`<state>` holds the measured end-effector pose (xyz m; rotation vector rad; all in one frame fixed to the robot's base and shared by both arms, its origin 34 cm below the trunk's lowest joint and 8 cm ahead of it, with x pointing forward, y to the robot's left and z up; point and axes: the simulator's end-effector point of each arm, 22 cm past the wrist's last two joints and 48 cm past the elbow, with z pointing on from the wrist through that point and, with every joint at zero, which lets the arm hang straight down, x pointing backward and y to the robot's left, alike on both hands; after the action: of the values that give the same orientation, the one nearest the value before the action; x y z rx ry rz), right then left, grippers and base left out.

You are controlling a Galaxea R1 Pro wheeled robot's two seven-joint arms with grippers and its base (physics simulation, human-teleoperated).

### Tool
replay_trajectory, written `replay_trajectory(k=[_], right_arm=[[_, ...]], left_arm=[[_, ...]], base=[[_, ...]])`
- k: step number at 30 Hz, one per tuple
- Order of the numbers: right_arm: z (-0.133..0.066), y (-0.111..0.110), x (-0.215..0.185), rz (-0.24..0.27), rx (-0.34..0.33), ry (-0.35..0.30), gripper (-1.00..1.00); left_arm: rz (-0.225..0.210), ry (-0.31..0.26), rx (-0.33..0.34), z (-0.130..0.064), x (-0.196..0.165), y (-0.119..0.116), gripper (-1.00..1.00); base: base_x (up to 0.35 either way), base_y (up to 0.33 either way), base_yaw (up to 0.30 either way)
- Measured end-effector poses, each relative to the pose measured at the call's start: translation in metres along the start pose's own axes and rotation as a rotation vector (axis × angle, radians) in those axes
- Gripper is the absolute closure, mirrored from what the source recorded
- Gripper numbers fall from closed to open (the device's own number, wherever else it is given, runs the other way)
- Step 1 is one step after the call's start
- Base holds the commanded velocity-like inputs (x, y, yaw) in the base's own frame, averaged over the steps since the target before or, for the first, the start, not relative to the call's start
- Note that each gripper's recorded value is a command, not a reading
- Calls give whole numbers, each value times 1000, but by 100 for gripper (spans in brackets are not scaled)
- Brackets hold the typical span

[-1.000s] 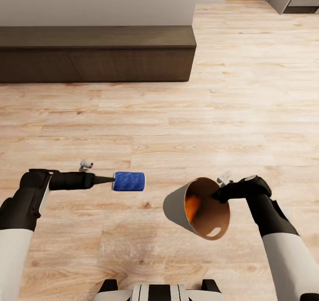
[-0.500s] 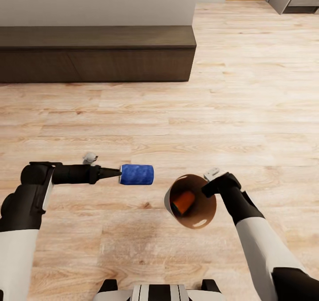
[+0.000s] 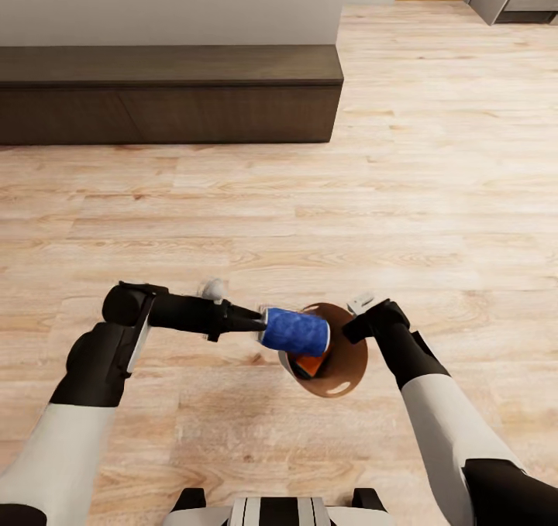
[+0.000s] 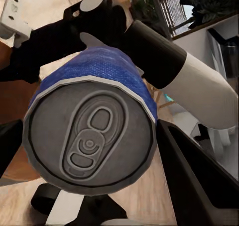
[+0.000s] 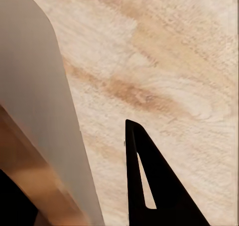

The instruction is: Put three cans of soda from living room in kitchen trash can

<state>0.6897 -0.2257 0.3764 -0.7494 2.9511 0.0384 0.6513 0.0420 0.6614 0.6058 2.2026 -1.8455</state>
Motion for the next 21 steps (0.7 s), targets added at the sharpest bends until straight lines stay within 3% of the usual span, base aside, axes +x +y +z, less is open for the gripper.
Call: replay_trajectory(k=[7, 13, 16, 21], right_arm=[[0, 3, -2, -3, -4, -1, 100], [-1, 19, -12, -10, -25, -14, 100], [-5, 28, -25, -39, -30, -28, 100], [-7, 30, -22, -36, -17, 21, 100]], left_arm=[[9, 32, 31, 22, 4, -10, 100], [23, 101, -104, 39, 15, 16, 100], [34, 147, -166, 49, 22, 27, 100], [66, 242, -261, 66, 36, 40, 100]], base=[[0, 0, 0], [0, 0, 0], [0, 0, 0], [0, 0, 0]])
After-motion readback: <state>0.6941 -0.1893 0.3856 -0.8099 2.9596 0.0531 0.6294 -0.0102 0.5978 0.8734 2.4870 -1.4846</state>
